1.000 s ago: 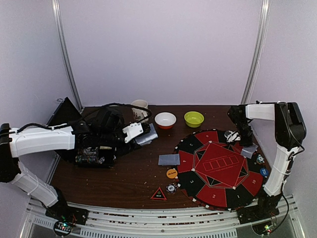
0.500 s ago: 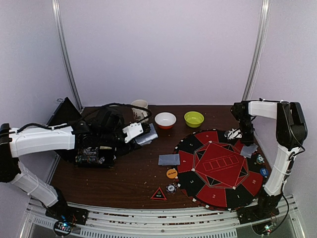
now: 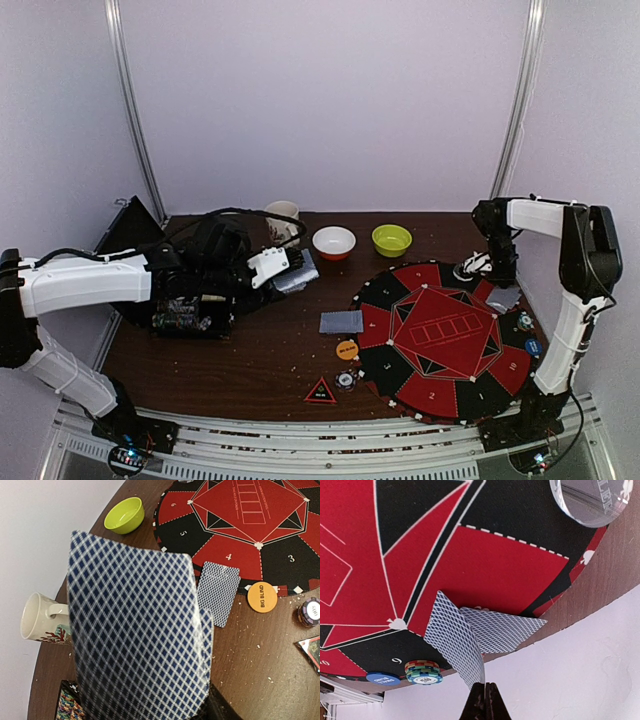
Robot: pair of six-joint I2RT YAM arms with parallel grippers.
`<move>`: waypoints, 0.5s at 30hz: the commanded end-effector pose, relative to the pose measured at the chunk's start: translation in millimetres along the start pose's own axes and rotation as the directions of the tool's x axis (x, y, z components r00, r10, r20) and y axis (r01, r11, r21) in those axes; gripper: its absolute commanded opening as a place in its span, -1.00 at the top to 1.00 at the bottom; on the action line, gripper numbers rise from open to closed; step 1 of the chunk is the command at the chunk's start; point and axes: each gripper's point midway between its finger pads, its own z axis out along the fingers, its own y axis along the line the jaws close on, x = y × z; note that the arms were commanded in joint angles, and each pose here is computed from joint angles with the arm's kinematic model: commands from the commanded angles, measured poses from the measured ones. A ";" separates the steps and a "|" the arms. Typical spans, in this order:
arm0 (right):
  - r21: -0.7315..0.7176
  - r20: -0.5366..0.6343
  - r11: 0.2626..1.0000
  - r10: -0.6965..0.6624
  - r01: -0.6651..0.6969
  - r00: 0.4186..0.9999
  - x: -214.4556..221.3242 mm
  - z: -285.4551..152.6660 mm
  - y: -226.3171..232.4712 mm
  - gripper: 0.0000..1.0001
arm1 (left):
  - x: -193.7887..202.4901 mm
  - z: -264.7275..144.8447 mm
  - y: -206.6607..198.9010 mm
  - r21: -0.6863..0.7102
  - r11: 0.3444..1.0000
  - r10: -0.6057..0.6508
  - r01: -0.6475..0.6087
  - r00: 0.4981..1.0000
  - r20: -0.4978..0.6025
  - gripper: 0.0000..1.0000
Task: Distribute texas hold em gaming equipment
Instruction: Distribute the poker card in the small blind area.
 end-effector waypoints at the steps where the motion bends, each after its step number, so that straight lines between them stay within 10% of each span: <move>1: 0.010 -0.014 1.000 0.019 -0.019 1.000 8.7 1.1 -5.9 1.00 | -14.4 -2.2 5.7 -0.020 1.000 -0.005 0.006 0.999 0.053 0.11; 15: 0.007 -0.025 0.998 0.070 -0.070 0.997 3.6 28.7 -21.1 1.00 | -11.6 0.8 4.6 -0.017 1.000 -0.004 0.004 0.999 0.043 0.10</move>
